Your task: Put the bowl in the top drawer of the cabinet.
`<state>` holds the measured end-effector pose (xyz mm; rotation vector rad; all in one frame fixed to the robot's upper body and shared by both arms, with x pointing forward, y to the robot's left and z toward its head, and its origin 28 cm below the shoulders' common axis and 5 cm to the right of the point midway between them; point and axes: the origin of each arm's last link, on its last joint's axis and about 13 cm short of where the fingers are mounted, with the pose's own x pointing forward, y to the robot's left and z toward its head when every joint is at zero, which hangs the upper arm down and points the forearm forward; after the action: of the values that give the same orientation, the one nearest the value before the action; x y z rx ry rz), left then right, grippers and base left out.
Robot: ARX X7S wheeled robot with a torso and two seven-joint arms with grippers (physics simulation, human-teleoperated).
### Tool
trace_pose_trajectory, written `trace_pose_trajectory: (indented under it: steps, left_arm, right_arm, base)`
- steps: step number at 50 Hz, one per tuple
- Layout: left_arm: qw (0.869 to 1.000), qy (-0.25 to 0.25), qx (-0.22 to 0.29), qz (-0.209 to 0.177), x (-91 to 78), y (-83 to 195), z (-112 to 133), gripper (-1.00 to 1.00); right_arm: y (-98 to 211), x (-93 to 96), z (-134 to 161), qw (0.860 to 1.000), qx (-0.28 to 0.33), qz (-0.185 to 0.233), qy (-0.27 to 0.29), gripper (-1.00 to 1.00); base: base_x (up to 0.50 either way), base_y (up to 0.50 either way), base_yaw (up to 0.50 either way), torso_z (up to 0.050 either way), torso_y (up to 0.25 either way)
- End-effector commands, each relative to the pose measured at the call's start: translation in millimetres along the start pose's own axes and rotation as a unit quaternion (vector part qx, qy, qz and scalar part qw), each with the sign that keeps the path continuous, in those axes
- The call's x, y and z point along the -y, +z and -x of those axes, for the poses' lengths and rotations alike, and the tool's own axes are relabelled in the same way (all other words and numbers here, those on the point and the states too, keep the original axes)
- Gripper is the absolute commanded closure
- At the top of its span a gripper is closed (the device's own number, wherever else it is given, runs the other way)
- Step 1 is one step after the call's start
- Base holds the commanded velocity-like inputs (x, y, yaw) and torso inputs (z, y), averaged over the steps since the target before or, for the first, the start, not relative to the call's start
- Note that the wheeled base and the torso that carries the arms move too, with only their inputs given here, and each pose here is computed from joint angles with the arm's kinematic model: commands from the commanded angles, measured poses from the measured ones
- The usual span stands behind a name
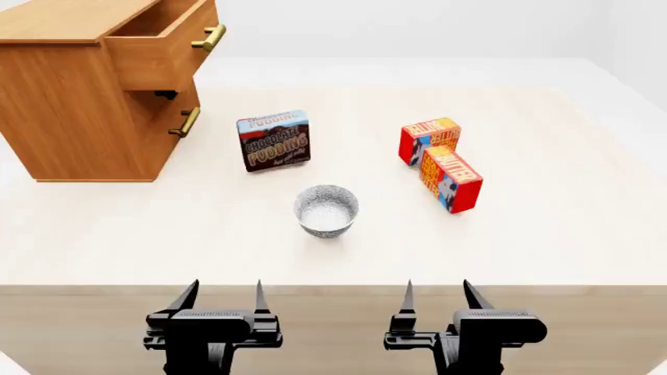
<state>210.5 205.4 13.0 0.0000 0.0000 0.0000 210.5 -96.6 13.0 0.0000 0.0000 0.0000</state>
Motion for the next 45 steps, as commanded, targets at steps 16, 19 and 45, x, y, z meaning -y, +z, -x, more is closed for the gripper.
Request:
trace_pose_trajectory:
  steps: [16, 19, 45]
  left_arm:
    - [1.0, 0.001, 0.02, -0.001, -6.9, 17.1, -5.7, -1.0]
    - [1.0, -0.005, 0.024, 0.001, -6.3, 23.5, -8.9, -1.0]
    - [0.993, -0.079, 0.088, 0.017, -14.0, 145.1, -62.6, -1.0]
  right_arm:
    - [3.2, -1.0, -2.7, 1.0, -0.013, 0.026, -0.004, -1.0]
    - [6.4, -0.4, -3.4, 0.999, -0.011, 0.03, -0.004, -1.0]
    - [75.6, 6.1, -24.4, 0.998, 0.011, 0.054, 0.001, -1.0]
  base:
    - [0.0, 0.0, 0.0, 0.0, 0.0]
    - [0.0, 0.0, 0.0, 0.0, 0.0]
    - [0.0, 0.0, 0.0, 0.031, 0.0]
